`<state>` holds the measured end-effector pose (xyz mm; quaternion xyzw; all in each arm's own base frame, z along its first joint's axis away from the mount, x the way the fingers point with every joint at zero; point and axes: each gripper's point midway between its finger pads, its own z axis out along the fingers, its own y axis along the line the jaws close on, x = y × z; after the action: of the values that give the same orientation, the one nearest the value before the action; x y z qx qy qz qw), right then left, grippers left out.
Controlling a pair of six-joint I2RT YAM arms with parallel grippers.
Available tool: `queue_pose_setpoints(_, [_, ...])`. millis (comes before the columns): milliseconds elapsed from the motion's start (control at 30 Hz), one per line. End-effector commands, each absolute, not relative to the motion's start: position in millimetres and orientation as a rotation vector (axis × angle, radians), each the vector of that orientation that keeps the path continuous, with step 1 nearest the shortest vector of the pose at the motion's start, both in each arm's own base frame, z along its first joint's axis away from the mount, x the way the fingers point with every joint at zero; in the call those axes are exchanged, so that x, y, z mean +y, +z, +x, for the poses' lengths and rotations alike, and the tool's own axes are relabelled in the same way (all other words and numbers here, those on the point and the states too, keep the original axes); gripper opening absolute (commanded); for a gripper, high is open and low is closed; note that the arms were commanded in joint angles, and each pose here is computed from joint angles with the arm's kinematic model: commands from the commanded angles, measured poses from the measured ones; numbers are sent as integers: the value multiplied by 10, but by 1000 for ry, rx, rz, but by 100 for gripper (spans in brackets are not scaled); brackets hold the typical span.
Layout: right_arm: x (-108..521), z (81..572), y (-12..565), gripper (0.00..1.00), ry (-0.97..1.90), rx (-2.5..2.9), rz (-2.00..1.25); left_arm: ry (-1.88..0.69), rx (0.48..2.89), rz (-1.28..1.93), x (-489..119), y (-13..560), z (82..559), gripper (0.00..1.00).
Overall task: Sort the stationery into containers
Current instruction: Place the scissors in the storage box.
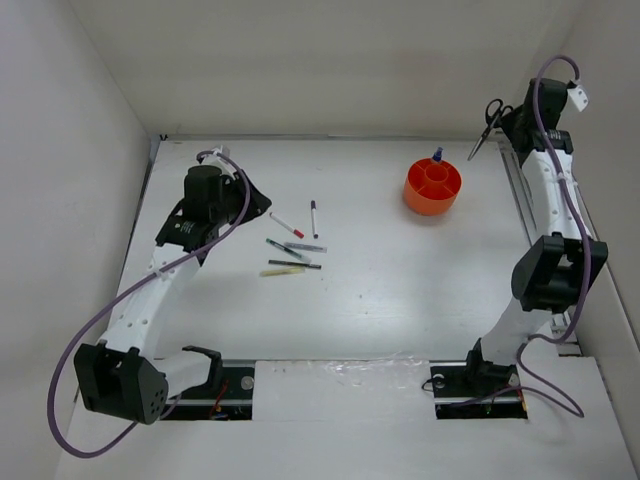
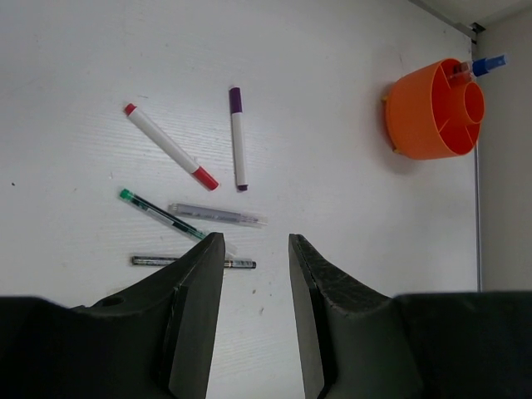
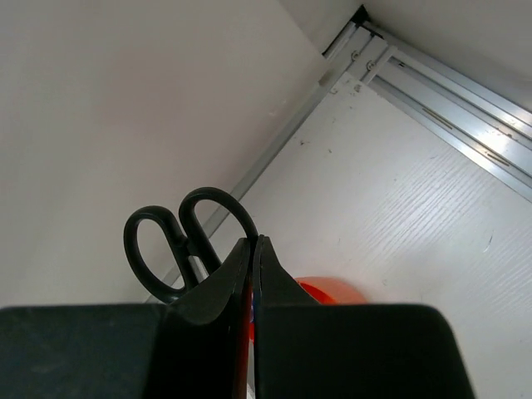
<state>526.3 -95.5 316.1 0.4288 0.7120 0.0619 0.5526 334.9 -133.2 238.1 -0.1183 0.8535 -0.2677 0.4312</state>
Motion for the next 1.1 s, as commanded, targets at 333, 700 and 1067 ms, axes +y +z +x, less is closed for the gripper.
queue_pose_setpoints(333, [-1161, 5518, 2882, 0, -25, 1634, 1049, -700, 2088, -240, -1419, 2478, 3476, 33])
queue_pose_setpoints(700, [-1008, 5742, 2503, 0, -172, 1696, 1003, -672, 2104, -247, -1406, 2395, 3564, 33])
queue_pose_setpoints(1067, [-932, 5751, 2358, 0, -293, 1678, 991, -657, 2123, -258, -1402, 2369, 3616, 33])
